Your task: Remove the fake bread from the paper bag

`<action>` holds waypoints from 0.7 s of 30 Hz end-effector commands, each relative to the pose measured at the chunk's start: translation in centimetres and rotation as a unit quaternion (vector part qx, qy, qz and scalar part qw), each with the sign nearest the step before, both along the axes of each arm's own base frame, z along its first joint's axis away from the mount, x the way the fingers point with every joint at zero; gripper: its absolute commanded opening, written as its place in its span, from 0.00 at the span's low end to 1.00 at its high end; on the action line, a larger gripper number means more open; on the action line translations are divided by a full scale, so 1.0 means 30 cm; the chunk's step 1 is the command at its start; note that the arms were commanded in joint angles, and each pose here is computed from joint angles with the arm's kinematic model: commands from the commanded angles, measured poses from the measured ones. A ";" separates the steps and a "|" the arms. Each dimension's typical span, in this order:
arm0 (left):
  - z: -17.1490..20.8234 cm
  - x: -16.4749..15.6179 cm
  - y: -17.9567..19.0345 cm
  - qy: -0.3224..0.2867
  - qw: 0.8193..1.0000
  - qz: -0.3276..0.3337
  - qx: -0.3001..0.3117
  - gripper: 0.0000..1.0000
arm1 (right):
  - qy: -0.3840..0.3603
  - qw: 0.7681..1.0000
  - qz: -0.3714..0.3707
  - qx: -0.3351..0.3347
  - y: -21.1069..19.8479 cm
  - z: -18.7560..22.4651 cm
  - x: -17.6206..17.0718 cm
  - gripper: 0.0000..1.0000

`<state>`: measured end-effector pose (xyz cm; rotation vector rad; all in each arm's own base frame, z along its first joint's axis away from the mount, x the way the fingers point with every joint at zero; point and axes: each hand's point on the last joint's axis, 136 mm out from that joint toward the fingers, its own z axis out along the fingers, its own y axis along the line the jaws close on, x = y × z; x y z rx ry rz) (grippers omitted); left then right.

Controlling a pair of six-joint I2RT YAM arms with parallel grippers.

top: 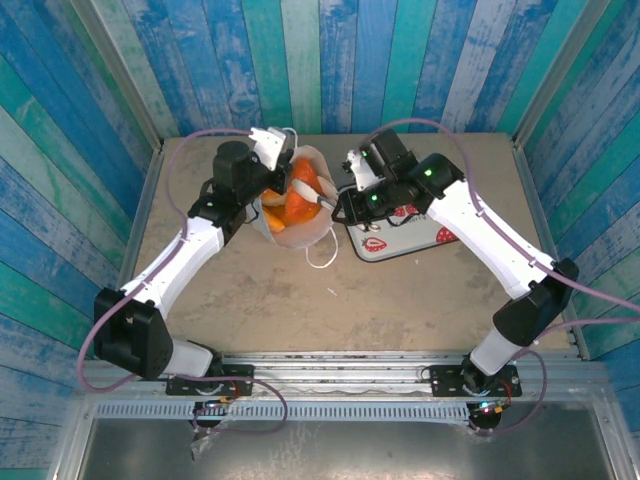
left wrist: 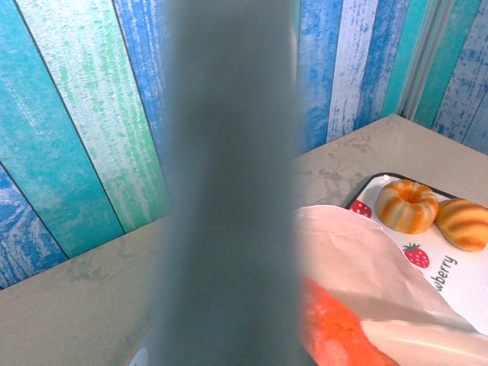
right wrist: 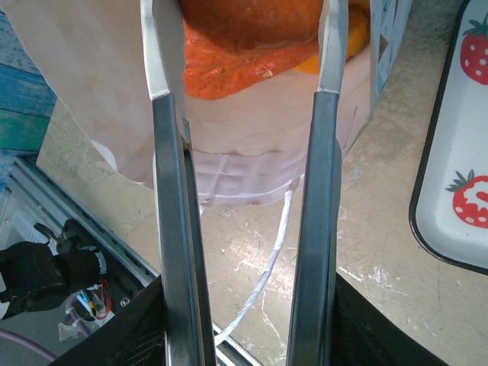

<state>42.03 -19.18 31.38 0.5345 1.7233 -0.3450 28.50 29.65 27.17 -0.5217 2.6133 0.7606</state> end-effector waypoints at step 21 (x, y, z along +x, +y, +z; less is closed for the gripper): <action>0.030 0.080 0.012 -0.005 0.999 0.040 -0.026 0.00 | -0.092 0.993 -0.061 0.049 -0.257 0.269 -0.060 0.46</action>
